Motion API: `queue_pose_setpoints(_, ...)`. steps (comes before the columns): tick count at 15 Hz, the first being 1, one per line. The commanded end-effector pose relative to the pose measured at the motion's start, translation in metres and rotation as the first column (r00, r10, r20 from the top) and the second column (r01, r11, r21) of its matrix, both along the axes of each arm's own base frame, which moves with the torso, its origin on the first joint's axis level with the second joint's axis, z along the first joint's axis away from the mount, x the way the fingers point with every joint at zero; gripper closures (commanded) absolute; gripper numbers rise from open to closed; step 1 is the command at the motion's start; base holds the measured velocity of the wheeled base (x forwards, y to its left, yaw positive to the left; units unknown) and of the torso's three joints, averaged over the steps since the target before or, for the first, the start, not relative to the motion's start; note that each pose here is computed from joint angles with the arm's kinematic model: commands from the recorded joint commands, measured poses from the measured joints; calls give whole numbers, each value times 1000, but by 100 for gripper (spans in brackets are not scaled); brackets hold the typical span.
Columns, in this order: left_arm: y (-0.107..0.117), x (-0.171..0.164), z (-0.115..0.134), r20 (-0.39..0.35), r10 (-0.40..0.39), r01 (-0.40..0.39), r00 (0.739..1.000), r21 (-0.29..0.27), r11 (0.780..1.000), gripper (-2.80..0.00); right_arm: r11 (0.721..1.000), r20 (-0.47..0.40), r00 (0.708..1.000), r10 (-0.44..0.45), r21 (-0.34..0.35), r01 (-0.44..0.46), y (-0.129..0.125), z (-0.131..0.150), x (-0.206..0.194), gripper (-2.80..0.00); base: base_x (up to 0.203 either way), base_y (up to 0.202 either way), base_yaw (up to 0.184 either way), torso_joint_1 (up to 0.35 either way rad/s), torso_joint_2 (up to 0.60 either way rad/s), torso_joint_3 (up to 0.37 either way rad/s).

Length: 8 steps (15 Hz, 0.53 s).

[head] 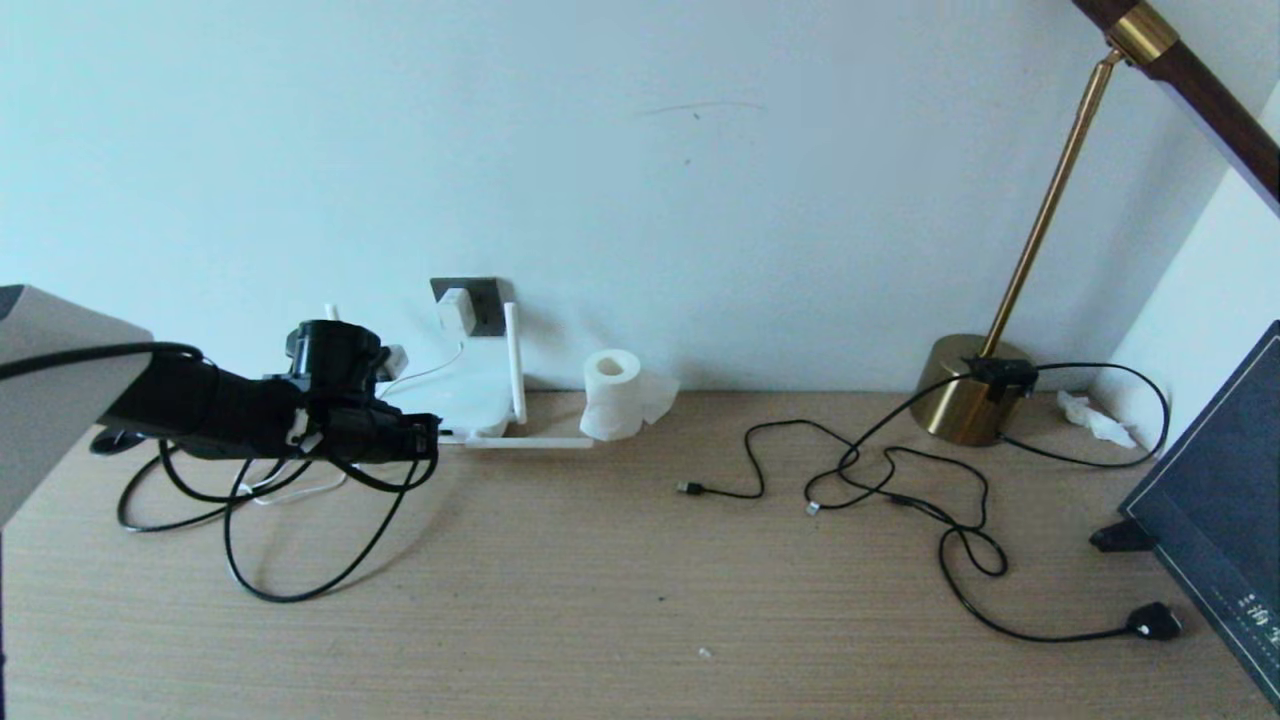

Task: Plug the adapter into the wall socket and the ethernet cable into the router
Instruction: Plug cable into router interface

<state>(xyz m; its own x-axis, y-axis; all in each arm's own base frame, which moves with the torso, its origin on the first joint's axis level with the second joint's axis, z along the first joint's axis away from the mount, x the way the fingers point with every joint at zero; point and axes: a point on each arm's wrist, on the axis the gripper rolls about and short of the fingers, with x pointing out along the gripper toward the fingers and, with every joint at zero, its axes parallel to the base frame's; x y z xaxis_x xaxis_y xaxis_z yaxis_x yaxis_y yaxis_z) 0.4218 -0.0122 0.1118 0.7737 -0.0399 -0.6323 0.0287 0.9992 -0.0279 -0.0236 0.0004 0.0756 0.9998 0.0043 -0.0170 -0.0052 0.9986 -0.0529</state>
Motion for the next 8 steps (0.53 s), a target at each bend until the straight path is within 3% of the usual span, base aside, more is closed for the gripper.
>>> queue_pose_setpoints(1,-1,0,-2,-4,-1,1,1000,-1,1000,0,1000,-2,1000,0,0,0,0,0,0,-280,0,0,0,0,0,0)
queue_pose_setpoints(8,-4,0,-1,-1,-10,10,1000,0,1000,0,1000,-1,1000,0,-1,0,0,0,0,-280,0,0,0,0,0,0)
